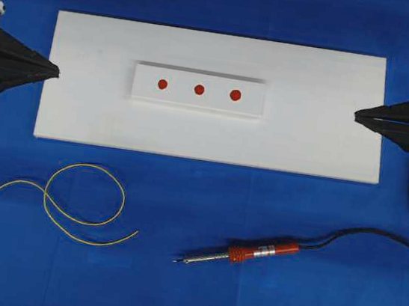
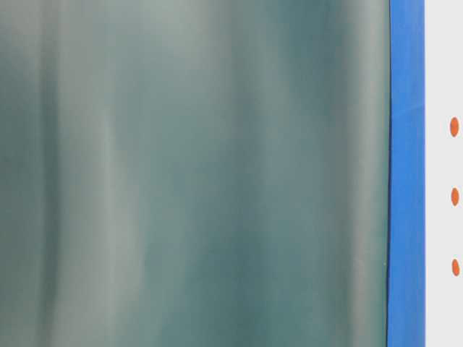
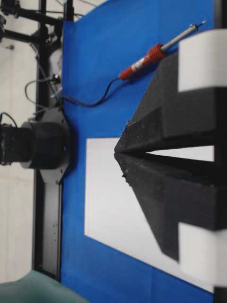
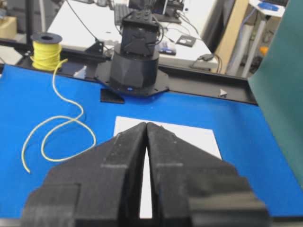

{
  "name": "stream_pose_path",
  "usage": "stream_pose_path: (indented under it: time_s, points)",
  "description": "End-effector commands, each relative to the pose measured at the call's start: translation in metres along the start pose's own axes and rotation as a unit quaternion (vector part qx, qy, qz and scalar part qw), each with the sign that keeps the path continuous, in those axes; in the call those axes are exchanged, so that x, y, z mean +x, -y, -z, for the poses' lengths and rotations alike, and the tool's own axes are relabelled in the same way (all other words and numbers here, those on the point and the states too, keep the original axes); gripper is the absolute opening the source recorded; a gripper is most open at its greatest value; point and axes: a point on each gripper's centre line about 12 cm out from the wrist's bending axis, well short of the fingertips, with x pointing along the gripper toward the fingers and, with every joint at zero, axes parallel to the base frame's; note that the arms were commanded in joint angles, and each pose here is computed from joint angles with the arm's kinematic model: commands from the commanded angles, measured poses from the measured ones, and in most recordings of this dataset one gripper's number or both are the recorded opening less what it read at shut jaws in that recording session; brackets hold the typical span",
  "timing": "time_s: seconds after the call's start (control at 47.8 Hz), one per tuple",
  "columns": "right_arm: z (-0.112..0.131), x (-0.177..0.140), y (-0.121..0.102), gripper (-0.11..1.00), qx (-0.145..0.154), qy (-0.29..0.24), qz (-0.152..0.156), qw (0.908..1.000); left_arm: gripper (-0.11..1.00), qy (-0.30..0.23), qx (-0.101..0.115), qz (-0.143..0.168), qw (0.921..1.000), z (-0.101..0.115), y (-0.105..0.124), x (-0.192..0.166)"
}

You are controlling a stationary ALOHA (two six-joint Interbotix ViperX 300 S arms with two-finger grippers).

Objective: Touch the tip of the soldering iron to the tip of the solder at the mark.
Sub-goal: 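Lower left gripper to yellow solder wire, right gripper to red soldering iron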

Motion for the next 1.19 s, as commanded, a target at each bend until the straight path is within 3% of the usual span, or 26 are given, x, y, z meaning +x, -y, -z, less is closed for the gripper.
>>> stream_pose_path:
  time_s: [0.0,0.125,0.397,0.502,0.586,0.69,0.836,0.878,0.941,1.171]
  points:
    - [-0.004,0.004,-0.003,0.0,0.008,0.004,-0.006,0.9999,0.0,-0.002,-0.008,0.015,0.9999,-0.001,0.006,0.003]
    - [-0.002,0.008,-0.014,-0.06,0.018,-0.012,-0.033,0.9992,0.0,-0.01,-0.013,0.043,0.999,0.002,0.018,0.004]
    - [0.018,0.015,-0.04,-0.06,0.063,-0.053,-0.089,0.9926,0.0,-0.052,-0.02,0.115,0.9918,0.024,0.049,0.007]
    - [0.028,0.02,-0.052,0.01,0.086,-0.071,-0.109,0.9877,0.0,-0.066,-0.034,0.135,0.9881,0.033,0.06,0.01]
    - [0.038,0.024,-0.061,0.13,0.1,-0.088,-0.122,0.9836,0.02,-0.077,-0.046,0.148,0.9849,0.04,0.068,0.013]
    - [0.052,0.03,-0.07,0.39,0.115,-0.117,-0.131,0.9777,0.21,-0.097,-0.061,0.169,0.979,0.052,0.081,0.017]
    - [0.073,0.038,-0.082,0.81,0.122,-0.155,-0.139,0.9705,0.66,-0.139,-0.07,0.197,0.968,0.075,0.101,0.022]
    - [0.079,0.041,-0.084,0.89,0.125,-0.163,-0.138,0.969,0.77,-0.151,-0.073,0.204,0.9645,0.081,0.107,0.022]
    - [0.092,0.044,-0.088,0.88,0.131,-0.177,-0.135,0.9661,0.85,-0.168,-0.073,0.216,0.959,0.092,0.116,0.023]
    - [0.128,0.047,-0.108,0.86,0.141,-0.211,-0.142,0.9568,0.8,-0.197,-0.073,0.248,0.9456,0.131,0.143,0.026]
